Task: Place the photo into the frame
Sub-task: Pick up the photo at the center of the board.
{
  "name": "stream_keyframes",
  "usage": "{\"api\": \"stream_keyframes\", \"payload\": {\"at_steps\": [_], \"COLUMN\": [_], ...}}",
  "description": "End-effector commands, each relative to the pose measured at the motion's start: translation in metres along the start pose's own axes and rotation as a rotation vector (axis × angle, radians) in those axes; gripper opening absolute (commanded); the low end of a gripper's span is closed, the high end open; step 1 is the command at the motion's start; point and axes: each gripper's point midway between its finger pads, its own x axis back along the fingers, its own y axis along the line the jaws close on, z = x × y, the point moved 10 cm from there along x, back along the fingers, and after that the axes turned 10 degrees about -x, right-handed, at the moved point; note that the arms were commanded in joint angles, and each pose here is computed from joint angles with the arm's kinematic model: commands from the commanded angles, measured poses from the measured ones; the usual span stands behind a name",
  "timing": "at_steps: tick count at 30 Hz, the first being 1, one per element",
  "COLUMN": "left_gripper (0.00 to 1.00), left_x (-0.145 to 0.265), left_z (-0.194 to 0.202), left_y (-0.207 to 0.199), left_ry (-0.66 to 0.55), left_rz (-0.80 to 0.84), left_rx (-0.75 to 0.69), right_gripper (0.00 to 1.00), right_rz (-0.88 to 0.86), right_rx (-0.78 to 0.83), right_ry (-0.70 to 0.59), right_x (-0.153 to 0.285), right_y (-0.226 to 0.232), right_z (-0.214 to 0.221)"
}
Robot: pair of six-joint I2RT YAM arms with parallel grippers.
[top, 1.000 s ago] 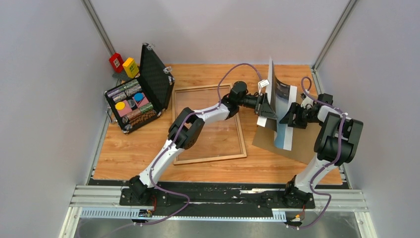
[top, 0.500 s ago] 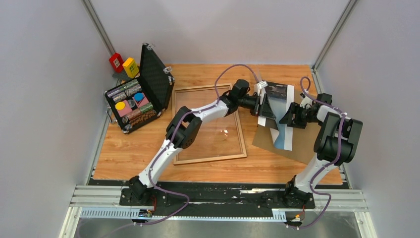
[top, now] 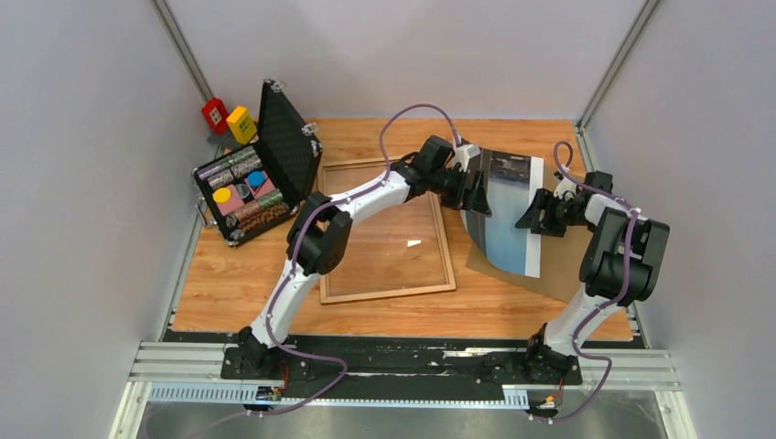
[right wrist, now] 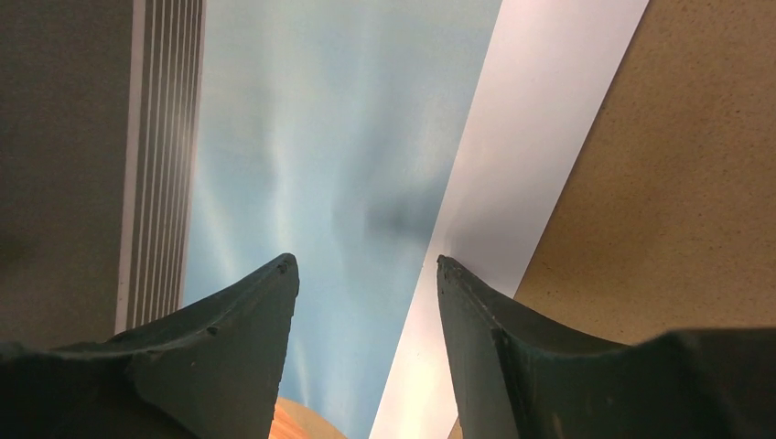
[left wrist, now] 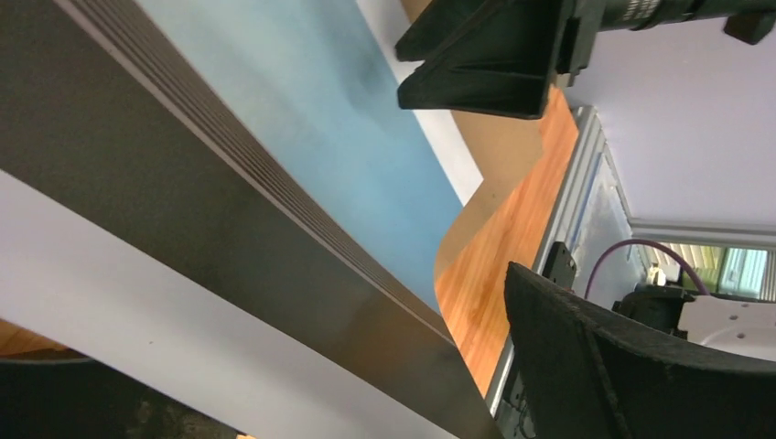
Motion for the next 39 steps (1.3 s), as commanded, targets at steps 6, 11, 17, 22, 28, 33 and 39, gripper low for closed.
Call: {"api": "stream_keyframes", "payload": {"at_steps": [6,11,17,22,28,33,39], "left_gripper": [0.75,0.61,0.66,0.71,0.59,0.41,0.14], "left_x": [0.006,0.007,0.01,0.011,0.013,0.014,0.015], "left_z": [0.002,0.005,0.01,0.014,0.017,0.02,0.024], "left_y": [0.005,0.01,0.015,0.018,0.022,0.027,0.029], "left_ry": [0.02,0.03,0.048,0.069,0.082,0.094,0.103], "left_rz": [-0.052,-0.077,-0.102,-0.125,-0.151,-0.15,-0.146], "left_rx": [0.023,0.05,0.068,0.084,0.117,0.149,0.193], "right_gripper": [0.6,0.6,0.6,0.6,0.6,0.6,0.6], "right_rz": [0.006,0.008,0.01,0.011,0.012,0.012,-0.001], "right_rx": [0.039,0.042,0.043,0.041,0.042,0.042,0.065], "right_ry": [-0.036,-0.038,-0.033,-0.031,-0.029,-0.024,-0.04], "right_x": [0.012,0.014,0.013,0.013,0.012,0.011,0.014], "right_y": [0.014,0.015,0.014,0.014,0.014,0.014,0.019], "right_z": [-0.005,-0.003,-0.001,-0.001,0.0,0.001,-0.001]}}
